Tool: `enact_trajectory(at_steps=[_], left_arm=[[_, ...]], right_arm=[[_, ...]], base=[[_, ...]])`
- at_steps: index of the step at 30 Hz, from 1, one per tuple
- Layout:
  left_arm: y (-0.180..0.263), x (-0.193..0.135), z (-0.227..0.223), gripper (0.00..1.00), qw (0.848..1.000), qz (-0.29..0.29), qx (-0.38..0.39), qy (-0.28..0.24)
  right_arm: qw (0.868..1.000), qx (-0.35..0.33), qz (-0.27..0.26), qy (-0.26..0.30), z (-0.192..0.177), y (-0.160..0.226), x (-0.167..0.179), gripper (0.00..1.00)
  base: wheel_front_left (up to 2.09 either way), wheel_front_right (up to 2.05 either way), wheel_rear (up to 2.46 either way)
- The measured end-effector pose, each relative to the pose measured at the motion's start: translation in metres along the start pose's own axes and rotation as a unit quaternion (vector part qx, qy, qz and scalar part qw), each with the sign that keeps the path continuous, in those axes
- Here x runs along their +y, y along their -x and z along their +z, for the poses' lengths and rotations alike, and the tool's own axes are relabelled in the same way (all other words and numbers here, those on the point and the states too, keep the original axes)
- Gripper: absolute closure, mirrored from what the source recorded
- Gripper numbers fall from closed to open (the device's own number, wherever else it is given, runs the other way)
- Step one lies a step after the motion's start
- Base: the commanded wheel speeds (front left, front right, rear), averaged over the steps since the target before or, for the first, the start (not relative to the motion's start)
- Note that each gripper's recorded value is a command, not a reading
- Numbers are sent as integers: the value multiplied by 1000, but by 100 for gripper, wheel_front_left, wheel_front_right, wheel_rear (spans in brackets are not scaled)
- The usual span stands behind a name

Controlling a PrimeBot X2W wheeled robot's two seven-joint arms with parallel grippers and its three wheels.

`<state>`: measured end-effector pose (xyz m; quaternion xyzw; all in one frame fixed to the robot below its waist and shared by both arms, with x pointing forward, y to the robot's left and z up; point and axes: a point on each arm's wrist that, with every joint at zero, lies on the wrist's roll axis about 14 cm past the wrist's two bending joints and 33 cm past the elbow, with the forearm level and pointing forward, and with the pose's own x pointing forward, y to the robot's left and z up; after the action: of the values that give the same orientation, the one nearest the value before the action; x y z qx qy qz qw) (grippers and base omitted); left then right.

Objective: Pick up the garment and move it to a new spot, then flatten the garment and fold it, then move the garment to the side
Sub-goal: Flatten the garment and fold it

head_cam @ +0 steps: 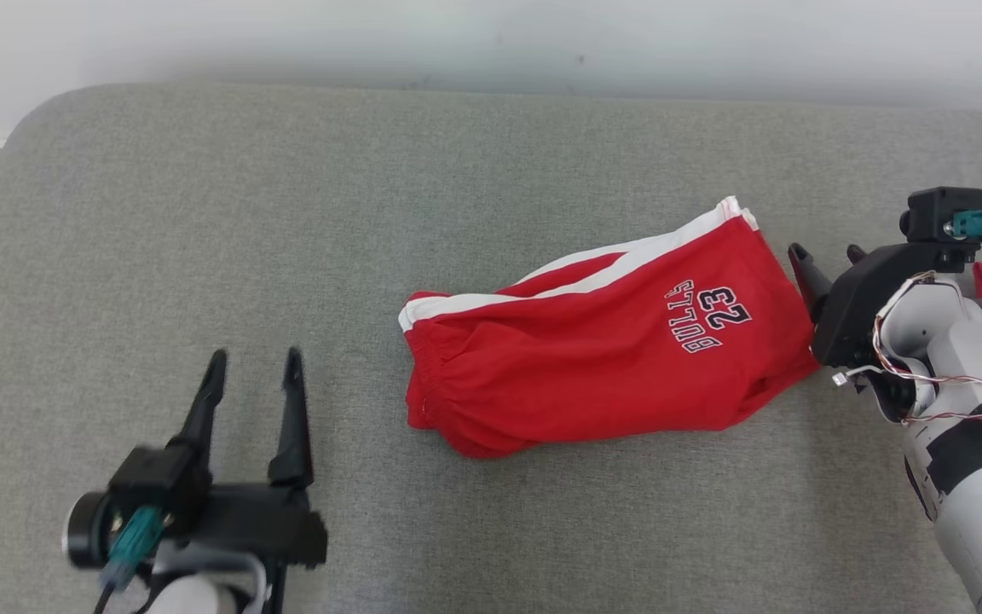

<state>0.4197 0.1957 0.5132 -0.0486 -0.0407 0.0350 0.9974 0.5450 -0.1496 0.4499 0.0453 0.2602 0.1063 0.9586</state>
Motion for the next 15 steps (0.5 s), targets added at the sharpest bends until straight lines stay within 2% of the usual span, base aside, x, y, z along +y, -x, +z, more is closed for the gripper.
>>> enact_trajectory(at_steps=[8, 15], left_arm=[[34, 30, -13, 0, 999, 39, 17, -19], [57, 48, -24, 0, 997, 68, 38, -25]], right_arm=[[999, 41, -8, -21, -24, -11, -4, 0], [996, 88, -11, -15, -46, -25, -1, 0]], base=[[0, 0, 0], [0, 0, 0]])
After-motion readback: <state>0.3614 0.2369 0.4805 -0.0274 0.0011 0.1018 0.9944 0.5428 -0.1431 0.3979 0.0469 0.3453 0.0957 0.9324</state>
